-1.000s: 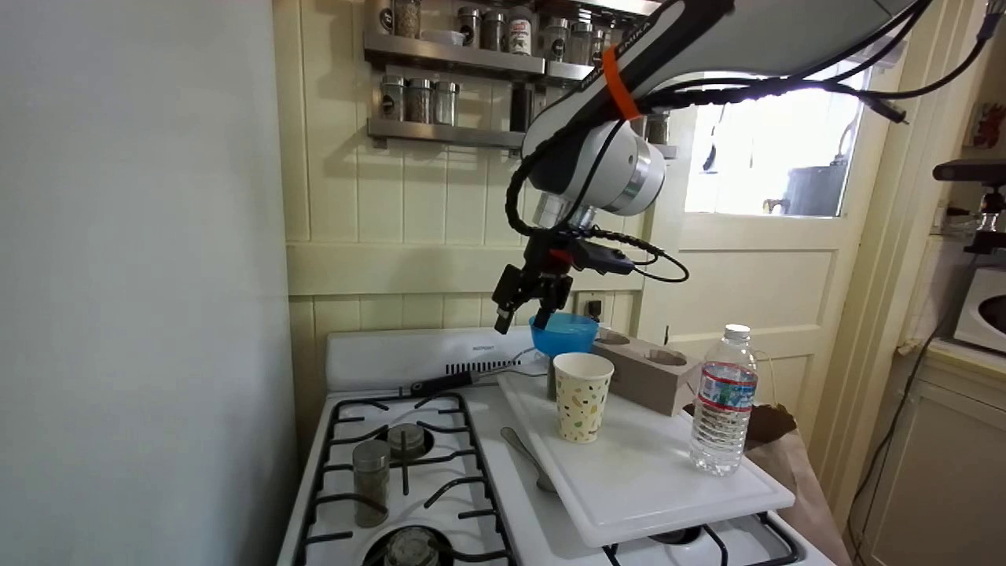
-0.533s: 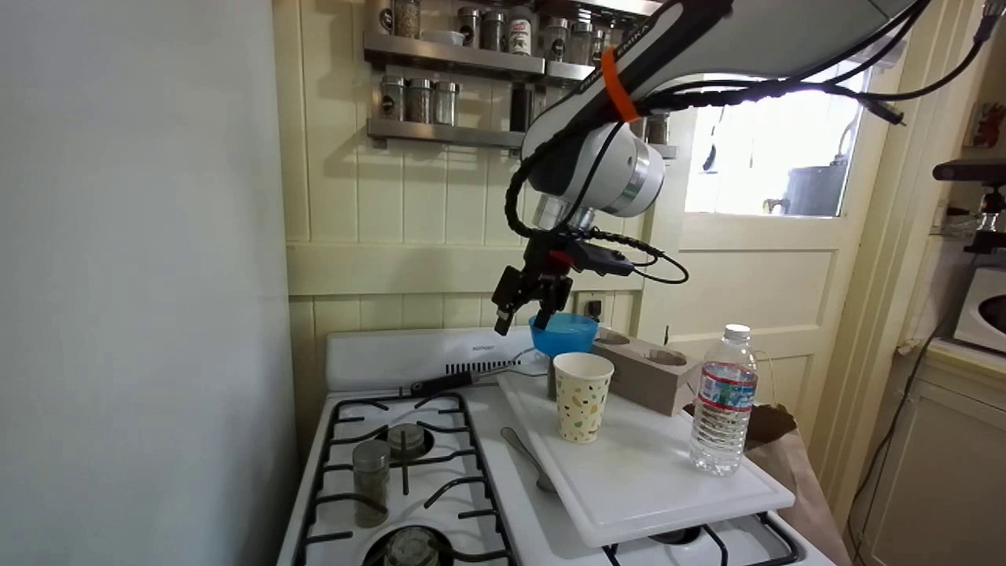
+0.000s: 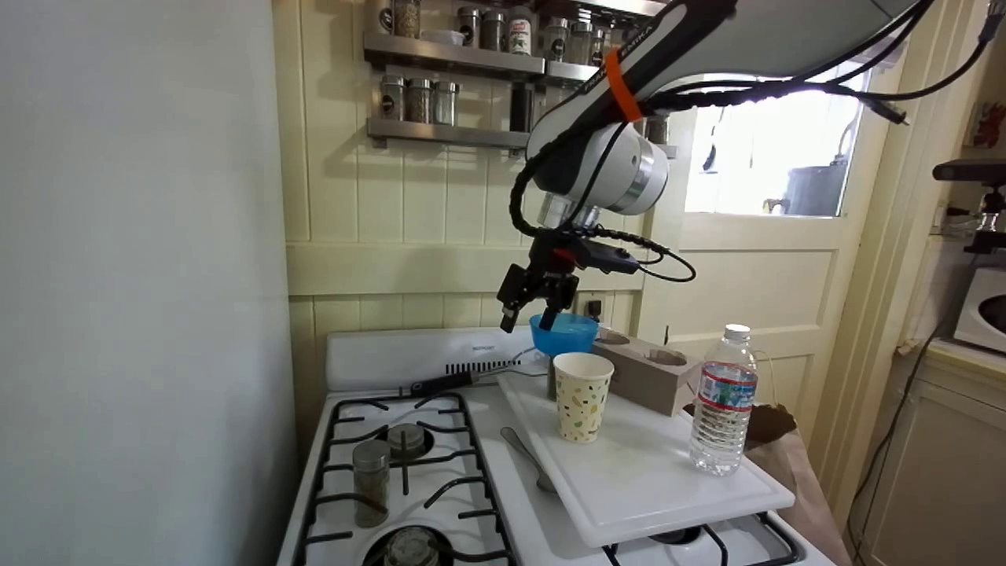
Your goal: Take the bottle out of the cup
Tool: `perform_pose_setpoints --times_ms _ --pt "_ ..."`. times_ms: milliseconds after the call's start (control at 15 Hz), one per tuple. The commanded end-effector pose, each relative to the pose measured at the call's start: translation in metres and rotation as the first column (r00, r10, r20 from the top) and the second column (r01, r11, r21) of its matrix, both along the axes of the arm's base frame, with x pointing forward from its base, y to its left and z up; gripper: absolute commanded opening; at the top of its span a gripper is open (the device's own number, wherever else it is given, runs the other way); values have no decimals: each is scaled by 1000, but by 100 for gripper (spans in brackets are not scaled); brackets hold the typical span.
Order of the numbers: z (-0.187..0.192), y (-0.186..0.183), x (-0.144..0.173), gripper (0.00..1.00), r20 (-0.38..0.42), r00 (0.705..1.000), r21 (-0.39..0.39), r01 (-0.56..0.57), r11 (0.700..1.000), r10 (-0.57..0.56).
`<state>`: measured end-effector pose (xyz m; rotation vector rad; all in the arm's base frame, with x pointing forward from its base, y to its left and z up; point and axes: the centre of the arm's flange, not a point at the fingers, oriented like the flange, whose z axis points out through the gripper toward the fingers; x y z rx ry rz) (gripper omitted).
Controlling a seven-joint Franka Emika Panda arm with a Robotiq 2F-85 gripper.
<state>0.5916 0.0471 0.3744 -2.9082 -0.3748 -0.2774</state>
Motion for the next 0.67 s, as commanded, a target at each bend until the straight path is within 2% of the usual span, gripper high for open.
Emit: perform_pose_setpoints --times_ms 0,133,333,400,533,600 --pt "24 -4 -15 100 -43 999 -49 19 999 -21" --pt "46 -11 -26 100 -32 998 -115 49 992 -53" --pt "87 -26 -47 100 0 992 -228 126 966 -129" --pt "100 -27 -55 100 -11 992 -233 122 965 -128" --pt "124 -26 -69 100 41 997 -184 70 980 -64" --pt "107 -28 -42 100 26 995 -199 100 975 -97"
